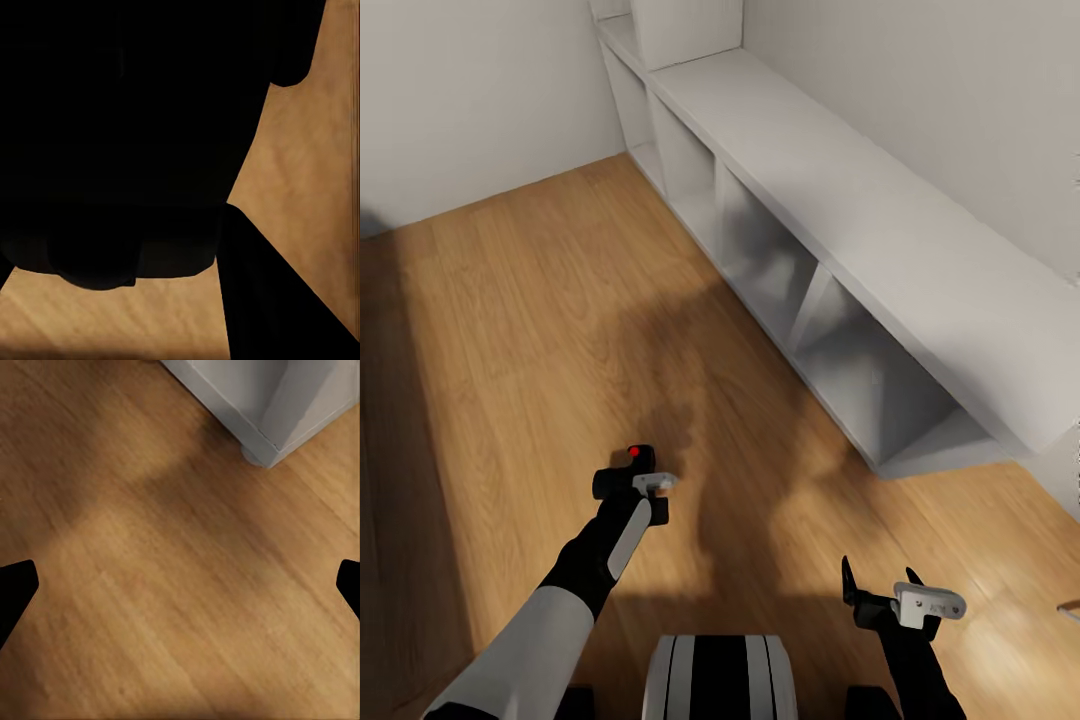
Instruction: Attach the digital camera to the camera tripod in the bedroom.
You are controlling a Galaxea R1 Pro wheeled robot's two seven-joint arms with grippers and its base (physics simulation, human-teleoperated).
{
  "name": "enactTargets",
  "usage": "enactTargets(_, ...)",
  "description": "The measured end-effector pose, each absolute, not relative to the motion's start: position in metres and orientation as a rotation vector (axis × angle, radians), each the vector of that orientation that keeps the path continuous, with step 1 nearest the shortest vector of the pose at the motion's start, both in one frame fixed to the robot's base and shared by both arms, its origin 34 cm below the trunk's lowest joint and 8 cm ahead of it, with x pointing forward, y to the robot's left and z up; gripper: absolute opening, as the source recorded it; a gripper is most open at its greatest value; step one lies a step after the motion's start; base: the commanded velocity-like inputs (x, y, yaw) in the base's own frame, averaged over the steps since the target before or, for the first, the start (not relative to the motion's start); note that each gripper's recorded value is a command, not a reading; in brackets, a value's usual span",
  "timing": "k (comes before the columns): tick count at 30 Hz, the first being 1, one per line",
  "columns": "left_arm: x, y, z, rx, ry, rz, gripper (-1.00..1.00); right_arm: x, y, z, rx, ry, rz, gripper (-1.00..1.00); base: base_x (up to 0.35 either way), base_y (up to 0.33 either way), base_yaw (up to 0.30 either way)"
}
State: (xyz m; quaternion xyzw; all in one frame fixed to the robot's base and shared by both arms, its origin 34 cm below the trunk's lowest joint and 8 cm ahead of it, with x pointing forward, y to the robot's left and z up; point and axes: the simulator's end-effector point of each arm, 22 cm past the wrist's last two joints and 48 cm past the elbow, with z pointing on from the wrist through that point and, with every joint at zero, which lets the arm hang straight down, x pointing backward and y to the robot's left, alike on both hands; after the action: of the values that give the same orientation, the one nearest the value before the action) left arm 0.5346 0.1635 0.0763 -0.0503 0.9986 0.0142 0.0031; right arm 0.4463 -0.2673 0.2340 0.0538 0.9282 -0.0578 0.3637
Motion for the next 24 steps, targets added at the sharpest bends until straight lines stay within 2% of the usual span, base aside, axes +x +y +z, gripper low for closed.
enactTargets(24, 0.565, 0.166, 0.120, -0.153, 3.051, 0.043, -1.00, 0.469, -0.266, 0.272, 0.145, 2.294, -0.136, 1.00, 0.000, 0.000, 0.000)
